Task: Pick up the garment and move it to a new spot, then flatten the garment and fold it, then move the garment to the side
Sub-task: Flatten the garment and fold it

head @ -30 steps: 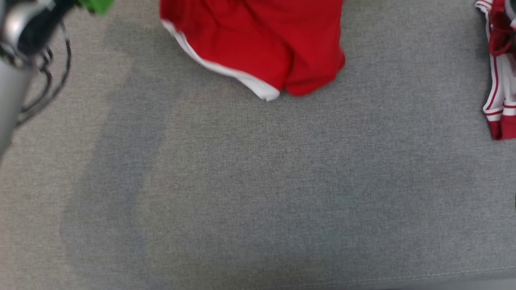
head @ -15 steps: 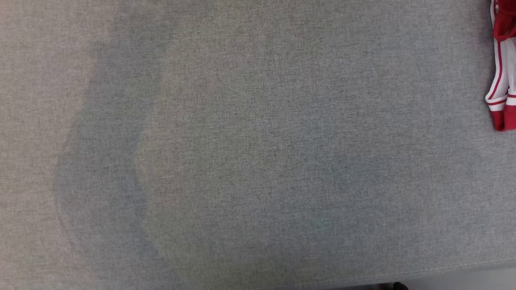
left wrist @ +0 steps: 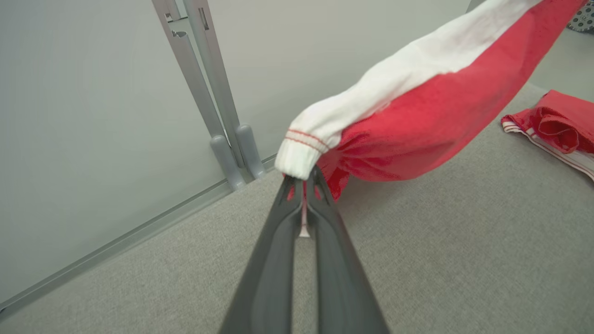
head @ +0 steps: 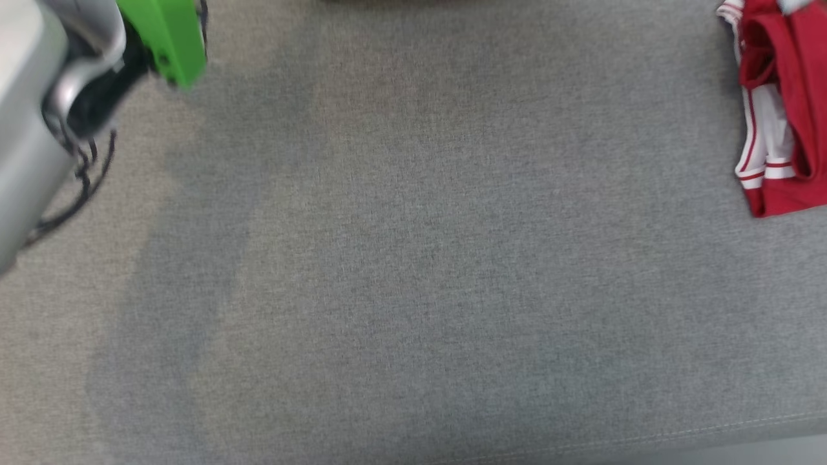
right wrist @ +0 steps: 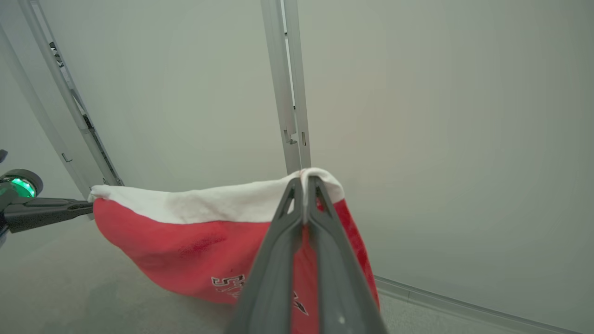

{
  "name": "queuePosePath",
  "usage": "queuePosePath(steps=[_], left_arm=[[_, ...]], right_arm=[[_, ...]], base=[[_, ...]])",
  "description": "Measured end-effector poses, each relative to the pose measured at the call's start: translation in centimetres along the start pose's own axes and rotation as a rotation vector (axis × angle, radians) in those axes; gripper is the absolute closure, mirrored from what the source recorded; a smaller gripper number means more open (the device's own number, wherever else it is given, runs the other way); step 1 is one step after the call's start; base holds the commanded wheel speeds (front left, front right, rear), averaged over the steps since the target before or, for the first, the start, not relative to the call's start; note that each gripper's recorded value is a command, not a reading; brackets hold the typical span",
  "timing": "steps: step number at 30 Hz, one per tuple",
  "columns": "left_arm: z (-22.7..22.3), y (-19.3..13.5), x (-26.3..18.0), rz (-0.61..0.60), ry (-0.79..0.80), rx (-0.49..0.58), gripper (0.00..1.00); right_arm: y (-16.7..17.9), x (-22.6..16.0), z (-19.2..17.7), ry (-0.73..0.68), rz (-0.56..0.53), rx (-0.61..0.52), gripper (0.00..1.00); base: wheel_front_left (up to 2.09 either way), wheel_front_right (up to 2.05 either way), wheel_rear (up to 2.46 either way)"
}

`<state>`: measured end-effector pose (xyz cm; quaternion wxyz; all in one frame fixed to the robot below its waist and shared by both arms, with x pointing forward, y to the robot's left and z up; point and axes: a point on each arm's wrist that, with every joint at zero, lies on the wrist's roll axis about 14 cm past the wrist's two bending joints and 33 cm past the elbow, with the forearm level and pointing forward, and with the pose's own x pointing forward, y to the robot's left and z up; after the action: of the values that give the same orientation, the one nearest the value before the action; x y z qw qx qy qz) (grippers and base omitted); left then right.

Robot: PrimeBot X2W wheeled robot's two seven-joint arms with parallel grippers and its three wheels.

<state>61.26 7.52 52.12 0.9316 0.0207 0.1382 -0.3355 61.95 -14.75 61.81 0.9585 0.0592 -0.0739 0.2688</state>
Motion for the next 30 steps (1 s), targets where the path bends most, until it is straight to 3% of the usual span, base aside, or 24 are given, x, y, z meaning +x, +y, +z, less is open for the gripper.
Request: queuePosePath(steps=[7, 22, 26, 30], left_arm=[[-5.6, -5.7, -5.8, -0.120, 0.240, -0.085, 1.00], [-9.1, -15.9, -19.1, -0.278, 0.445, -0.133, 1.00], [-9.5, -18.0, -21.3, -0.310, 0.482, -0.149, 1.00], [-9.6, -18.5, -22.1, -0.307, 0.512, -0.165, 1.00]], right_arm=[[2.7, -7.6, -3.3, 0.217, 0.036, 0.010, 1.00], [9.7, -24.7, -5.9, 0.587, 0.042, 0.223, 1.00], [10.7, -26.4, -4.8, 0.604, 0.058, 0.217, 1.00], [10.9, -25.8, -3.5, 0.590, 0.080, 0.204, 1.00]], base=[[0.00, 0.00, 0.00], [0.00, 0.00, 0.00], [0.00, 0.00, 0.00], [0.00, 0.00, 0.00]])
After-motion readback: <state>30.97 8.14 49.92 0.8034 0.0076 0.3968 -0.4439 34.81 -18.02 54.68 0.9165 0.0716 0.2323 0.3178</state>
